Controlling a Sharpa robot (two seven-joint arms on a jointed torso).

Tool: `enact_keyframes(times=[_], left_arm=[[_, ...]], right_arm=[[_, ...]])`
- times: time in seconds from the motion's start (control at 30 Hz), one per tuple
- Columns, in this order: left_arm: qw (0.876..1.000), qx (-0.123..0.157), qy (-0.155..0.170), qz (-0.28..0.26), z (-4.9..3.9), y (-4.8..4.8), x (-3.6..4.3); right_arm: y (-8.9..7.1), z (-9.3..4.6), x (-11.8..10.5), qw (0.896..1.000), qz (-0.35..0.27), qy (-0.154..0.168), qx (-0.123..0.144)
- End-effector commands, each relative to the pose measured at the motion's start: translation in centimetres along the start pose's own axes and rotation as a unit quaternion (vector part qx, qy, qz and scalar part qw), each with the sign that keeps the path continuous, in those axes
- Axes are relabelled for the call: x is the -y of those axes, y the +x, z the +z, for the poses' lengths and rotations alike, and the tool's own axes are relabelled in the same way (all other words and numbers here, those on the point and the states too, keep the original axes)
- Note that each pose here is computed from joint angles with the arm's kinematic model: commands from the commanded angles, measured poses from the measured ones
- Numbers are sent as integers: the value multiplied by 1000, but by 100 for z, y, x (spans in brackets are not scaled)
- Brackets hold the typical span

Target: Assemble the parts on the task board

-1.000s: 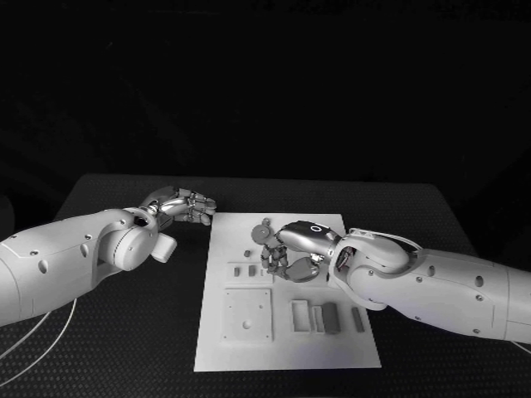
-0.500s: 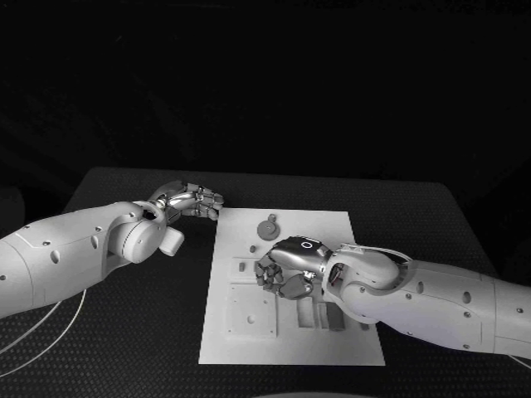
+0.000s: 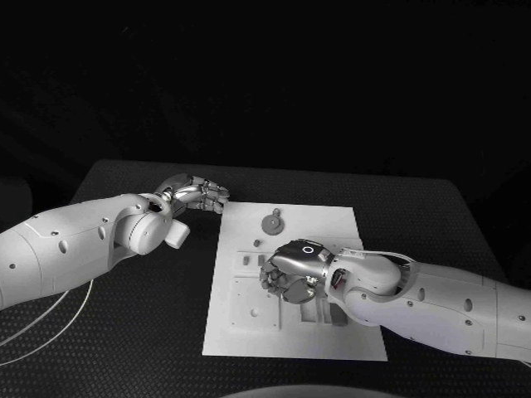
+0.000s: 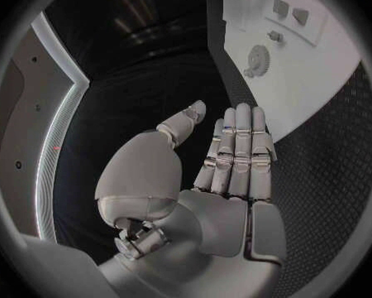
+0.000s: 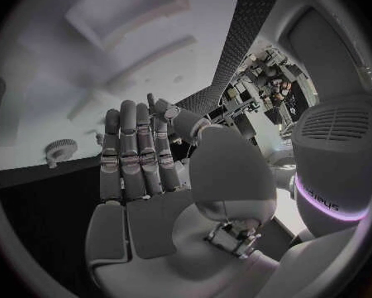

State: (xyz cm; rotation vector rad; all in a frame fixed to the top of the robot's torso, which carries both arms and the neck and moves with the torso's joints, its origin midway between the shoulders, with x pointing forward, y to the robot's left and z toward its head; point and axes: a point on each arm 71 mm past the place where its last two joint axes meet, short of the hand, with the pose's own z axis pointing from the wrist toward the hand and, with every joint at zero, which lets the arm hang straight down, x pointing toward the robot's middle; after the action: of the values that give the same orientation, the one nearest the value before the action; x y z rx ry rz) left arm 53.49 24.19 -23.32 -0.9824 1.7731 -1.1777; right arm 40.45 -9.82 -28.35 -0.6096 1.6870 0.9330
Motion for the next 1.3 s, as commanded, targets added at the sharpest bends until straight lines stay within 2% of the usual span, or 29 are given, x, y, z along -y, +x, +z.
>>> enact_keyframes(times=[0.03, 0.5, 0.8, 1.3], left_arm=[[1000, -7, 7, 0, 4, 19, 23], [1000, -9, 8, 0, 7, 32, 27], [1000, -9, 8, 0, 9, 34, 28], [1000, -7, 7, 0, 0, 12, 20]], right_arm=[[27, 6, -19, 1000, -14, -6, -11], [64, 32, -22, 1000, -18, -6, -17], [150, 46, -19, 1000, -17, -4, -22], [161, 26, 20, 1000, -21, 2, -23]])
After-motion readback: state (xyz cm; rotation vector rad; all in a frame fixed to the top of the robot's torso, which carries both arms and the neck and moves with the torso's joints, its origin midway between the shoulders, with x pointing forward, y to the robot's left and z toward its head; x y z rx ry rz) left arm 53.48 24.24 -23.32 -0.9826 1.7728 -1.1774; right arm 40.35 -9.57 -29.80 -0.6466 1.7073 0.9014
